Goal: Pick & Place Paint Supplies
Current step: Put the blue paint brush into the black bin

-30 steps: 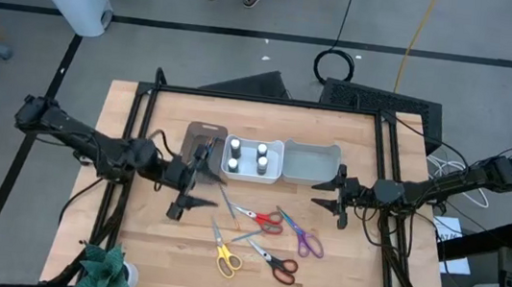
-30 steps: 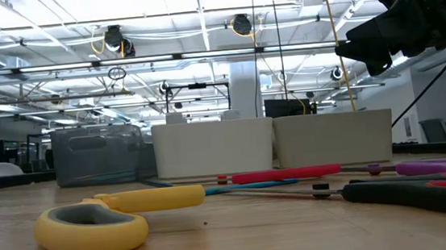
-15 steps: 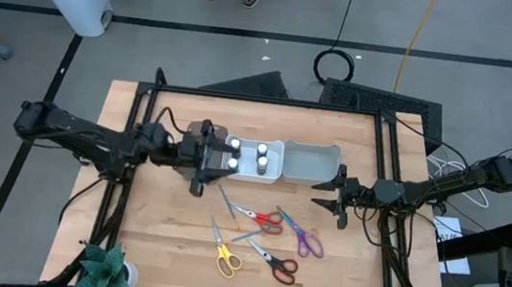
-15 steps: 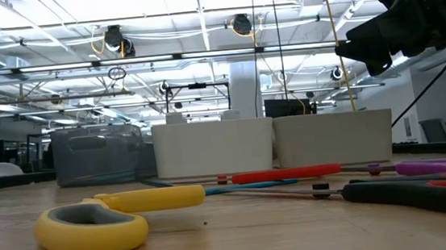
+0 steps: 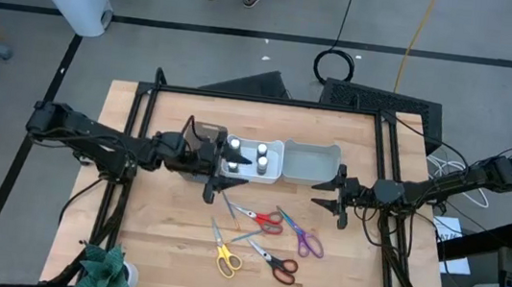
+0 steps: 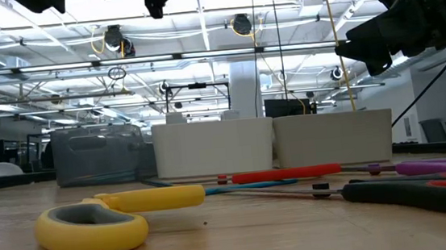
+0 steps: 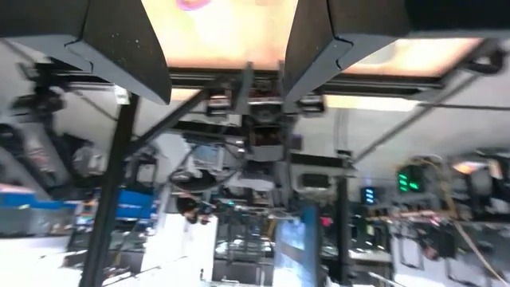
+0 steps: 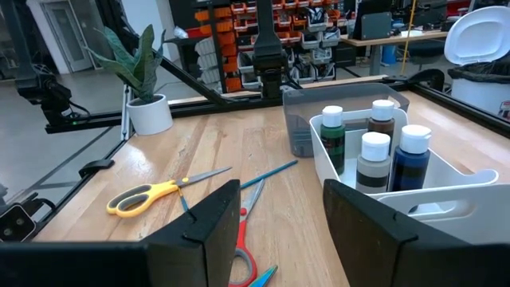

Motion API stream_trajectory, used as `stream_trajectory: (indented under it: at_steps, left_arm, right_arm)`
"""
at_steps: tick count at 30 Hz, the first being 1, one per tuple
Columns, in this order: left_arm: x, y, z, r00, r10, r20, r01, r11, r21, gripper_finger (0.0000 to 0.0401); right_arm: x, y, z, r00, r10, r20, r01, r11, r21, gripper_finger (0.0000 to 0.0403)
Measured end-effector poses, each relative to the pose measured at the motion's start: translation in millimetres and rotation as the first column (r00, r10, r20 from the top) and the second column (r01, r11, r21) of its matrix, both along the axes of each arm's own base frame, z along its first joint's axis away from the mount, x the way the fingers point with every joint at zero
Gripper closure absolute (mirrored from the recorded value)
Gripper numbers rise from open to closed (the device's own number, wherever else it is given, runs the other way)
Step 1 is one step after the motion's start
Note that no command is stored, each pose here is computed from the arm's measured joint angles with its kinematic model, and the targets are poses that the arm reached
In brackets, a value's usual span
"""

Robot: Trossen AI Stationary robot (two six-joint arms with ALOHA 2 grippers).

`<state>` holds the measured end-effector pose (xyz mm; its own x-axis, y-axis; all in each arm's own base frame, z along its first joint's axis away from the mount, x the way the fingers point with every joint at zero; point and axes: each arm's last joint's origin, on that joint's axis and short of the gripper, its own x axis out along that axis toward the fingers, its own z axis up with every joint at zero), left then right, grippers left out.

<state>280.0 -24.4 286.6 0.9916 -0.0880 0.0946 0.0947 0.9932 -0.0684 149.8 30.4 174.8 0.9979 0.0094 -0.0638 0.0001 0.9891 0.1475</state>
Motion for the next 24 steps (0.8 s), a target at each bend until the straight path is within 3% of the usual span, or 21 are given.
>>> stream_trajectory:
  at_steps: [5, 15, 24]
  left_arm:
    - [-0.6, -14.8, -1.7, 0.996, -0.088, -0.013, 0.087, 0.995, -0.058, 0.0150]
    - [-4.6, -77.6, -10.3, 0.953, -0.303, 0.011, 0.303, 0.953, -0.016, 0.0150]
    - [-2.0, -126.8, -0.4, 0.934, -0.355, -0.051, 0.356, 0.934, 0.029, 0.0150]
  right_arm:
    - [0.0, 0.0, 0.0, 1.000, 0.000, 0.000, 0.000, 1.000, 0.000, 0.0232]
    - [0.0, -0.1, 0.0, 1.000, 0.000, 0.000, 0.000, 1.000, 0.000, 0.0232]
    - [0.0, 0.0, 0.0, 1.000, 0.000, 0.000, 0.000, 1.000, 0.000, 0.0232]
